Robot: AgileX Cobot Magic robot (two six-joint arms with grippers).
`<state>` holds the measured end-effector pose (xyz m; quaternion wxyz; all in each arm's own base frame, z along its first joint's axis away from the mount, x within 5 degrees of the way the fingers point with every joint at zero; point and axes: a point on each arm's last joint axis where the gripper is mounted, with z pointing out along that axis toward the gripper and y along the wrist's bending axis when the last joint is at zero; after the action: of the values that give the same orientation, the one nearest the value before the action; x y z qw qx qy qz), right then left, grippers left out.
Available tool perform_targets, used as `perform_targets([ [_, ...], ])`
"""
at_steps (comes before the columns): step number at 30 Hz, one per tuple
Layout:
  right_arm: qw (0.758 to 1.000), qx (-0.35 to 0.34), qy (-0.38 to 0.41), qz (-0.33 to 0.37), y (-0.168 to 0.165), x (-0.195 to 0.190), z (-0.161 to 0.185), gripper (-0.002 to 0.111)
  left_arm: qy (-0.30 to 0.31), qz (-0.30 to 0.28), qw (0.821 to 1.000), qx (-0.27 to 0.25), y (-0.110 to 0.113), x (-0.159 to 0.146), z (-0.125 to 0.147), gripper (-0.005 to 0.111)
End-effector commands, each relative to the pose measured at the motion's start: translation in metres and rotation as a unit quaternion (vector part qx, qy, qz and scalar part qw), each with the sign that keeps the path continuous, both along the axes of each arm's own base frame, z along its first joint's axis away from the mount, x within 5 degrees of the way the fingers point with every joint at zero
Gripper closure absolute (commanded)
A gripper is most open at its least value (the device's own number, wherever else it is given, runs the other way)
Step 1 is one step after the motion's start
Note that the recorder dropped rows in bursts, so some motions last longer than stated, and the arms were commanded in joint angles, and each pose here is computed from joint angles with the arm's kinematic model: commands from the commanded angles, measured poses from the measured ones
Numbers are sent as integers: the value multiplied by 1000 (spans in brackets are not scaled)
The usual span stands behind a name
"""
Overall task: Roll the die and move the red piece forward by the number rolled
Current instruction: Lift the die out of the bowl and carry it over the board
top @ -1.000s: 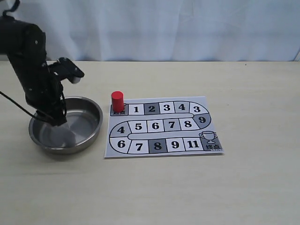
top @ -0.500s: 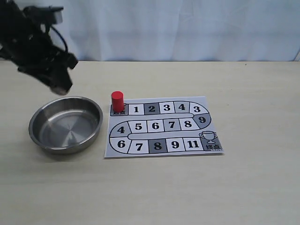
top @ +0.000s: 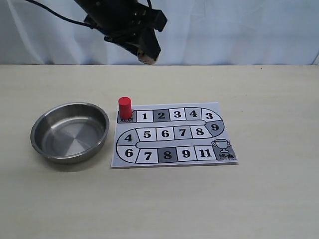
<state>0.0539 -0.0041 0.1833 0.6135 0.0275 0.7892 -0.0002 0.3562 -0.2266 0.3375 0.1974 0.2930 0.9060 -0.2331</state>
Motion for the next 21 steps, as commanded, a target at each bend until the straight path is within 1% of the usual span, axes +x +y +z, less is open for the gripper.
perform_targets([
  [1,1000,3,-1,-2,0,0,0,104,-1,5,1000,-6,-4,5,-5,86],
  [3,1000,3,-1,-2,0,0,0,104,-13,12,1000,-15,-5,8,-3,72],
  [6,1000,3,-1,-2,0,0,0,104,-27,24,998,-43,-9,11,0,49],
  [8,1000,3,-1,-2,0,0,0,104,-35,28,997,-58,-10,12,2,38],
  [10,1000,3,-1,-2,0,0,0,104,-39,24,997,-69,-12,13,4,29],
  [12,1000,3,-1,-2,0,0,0,104,-40,25,996,-70,-12,13,4,24],
  [18,1000,3,-1,-2,0,0,0,104,-45,27,996,-70,-12,14,4,25],
  [20,1000,3,-1,-2,0,0,0,104,-45,28,996,-70,-11,14,4,28],
  [21,1000,3,-1,-2,0,0,0,104,-44,29,996,-69,-10,15,4,33],
])
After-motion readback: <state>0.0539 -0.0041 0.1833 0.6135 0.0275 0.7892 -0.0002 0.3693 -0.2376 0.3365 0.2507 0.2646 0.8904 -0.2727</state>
